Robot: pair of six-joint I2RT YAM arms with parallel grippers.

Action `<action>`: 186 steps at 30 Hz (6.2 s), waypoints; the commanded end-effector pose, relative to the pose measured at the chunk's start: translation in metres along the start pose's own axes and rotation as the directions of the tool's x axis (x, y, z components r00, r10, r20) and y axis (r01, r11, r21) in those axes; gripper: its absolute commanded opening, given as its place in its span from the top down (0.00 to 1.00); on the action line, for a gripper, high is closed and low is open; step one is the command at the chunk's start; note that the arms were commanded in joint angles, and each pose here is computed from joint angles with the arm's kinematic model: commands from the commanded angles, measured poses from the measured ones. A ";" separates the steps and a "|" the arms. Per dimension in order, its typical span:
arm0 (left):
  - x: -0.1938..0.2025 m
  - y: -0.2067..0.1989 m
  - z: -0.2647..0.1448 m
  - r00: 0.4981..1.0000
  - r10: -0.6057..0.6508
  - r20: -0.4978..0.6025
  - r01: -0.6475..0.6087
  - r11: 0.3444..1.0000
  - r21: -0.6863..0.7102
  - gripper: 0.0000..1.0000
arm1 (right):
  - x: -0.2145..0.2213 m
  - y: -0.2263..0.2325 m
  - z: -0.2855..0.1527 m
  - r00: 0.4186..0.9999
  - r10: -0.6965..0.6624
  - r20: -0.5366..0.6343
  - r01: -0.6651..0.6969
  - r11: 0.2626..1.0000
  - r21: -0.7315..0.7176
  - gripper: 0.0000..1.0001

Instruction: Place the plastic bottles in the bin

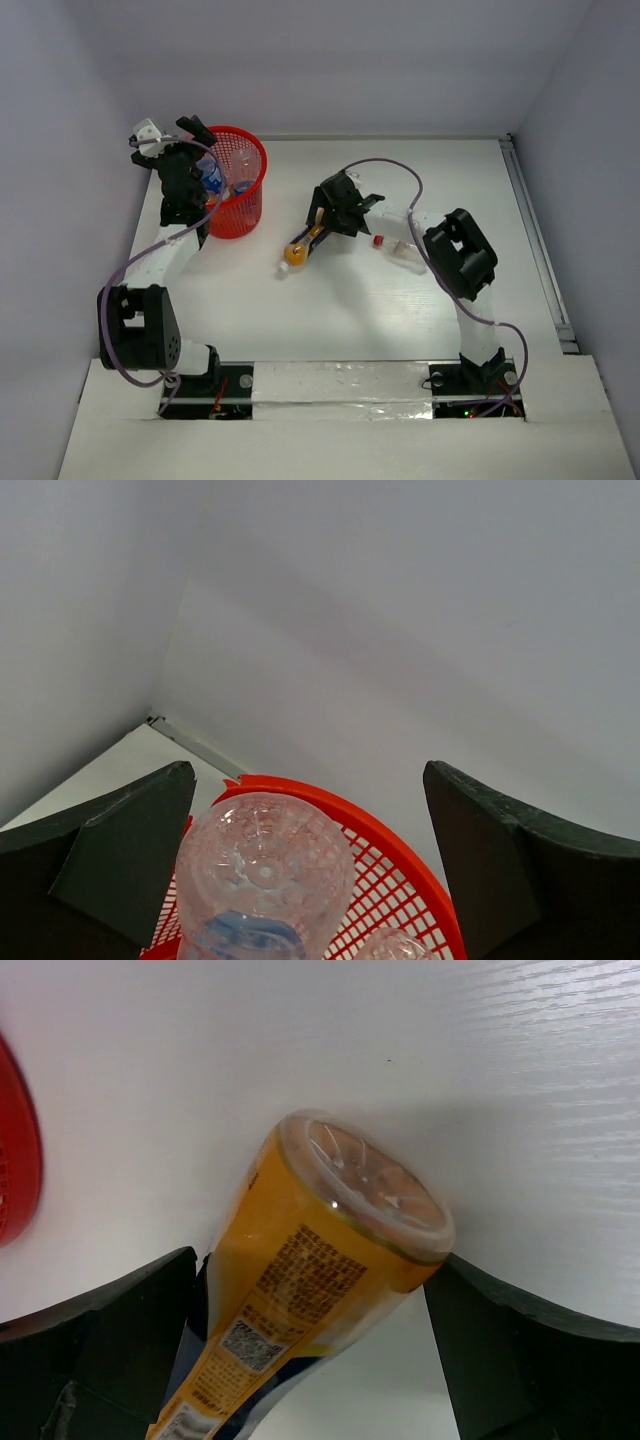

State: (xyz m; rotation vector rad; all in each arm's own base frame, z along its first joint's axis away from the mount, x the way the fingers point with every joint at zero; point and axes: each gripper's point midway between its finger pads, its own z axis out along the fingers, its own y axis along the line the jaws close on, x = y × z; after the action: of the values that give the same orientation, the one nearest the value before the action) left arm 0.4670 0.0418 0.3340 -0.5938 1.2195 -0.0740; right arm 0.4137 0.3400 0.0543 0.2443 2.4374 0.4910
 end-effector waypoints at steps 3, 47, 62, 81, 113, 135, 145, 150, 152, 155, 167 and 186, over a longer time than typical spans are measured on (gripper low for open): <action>-0.064 -0.025 -0.015 0.992 -0.075 0.099 0.068 0.995 0.076 0.02 | -0.006 0.009 0.003 1.000 -0.023 -0.002 0.023 1.000 -0.010 0.08; -0.154 -0.104 -0.228 0.970 -0.036 -0.240 0.178 0.780 0.599 0.96 | -0.246 0.279 -0.240 0.519 0.136 0.844 0.345 0.870 -0.353 0.57; -0.136 -0.107 -0.232 0.965 -0.016 -0.263 0.181 0.765 0.618 0.96 | -0.246 0.290 -0.202 0.208 0.166 0.964 0.429 0.870 -0.242 0.54; -0.121 -0.102 -0.227 0.964 -0.008 -0.265 0.172 0.780 0.602 0.96 | -0.179 0.325 -0.139 0.257 -0.039 0.966 0.663 0.734 -0.147 0.11; -0.012 -0.182 -0.253 0.779 0.168 -0.604 0.381 0.639 0.669 0.82 | -0.213 0.161 -0.375 0.434 0.191 0.881 0.428 0.817 -0.388 0.84; 0.241 -0.316 -0.377 0.349 0.337 -0.875 0.489 0.731 0.476 0.09 | -0.147 -0.080 -0.451 0.537 0.136 0.832 0.128 0.962 -0.240 0.99; 0.289 -0.284 -0.369 0.294 0.100 -0.951 0.407 0.887 0.219 0.01 | -0.129 -0.089 -0.471 0.551 0.122 0.826 0.178 0.949 -0.259 0.98; 0.306 -0.295 -0.366 0.288 0.099 -0.953 0.387 0.898 0.210 0.01 | -0.121 -0.086 -0.468 0.579 0.087 0.811 0.220 0.941 -0.258 0.97; 0.321 -0.289 -0.367 0.290 0.118 -0.950 0.352 0.910 0.220 0.01 | -0.117 -0.087 -0.468 0.583 0.085 0.808 0.230 0.936 -0.265 0.96; 0.338 -0.283 -0.363 0.284 0.143 -0.948 0.302 0.925 0.230 0.01 | -0.113 -0.088 -0.468 0.589 0.070 0.805 0.245 0.934 -0.261 0.96; 0.384 -0.280 -0.350 0.292 0.174 -0.941 0.228 0.942 0.245 0.01 | -0.107 -0.084 -0.457 0.610 0.035 0.792 0.278 0.926 -0.255 0.96; 0.304 -0.282 -0.315 0.497 0.309 -0.811 0.169 0.882 0.440 0.77 | -0.101 -0.079 -0.447 0.632 0.031 0.775 0.292 0.916 -0.275 0.94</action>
State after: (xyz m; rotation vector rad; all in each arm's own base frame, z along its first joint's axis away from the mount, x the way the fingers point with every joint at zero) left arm 0.3637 -0.4485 0.0584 -0.0516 2.2948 -0.6518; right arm 0.2138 0.1094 0.4017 0.0860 1.4738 0.6069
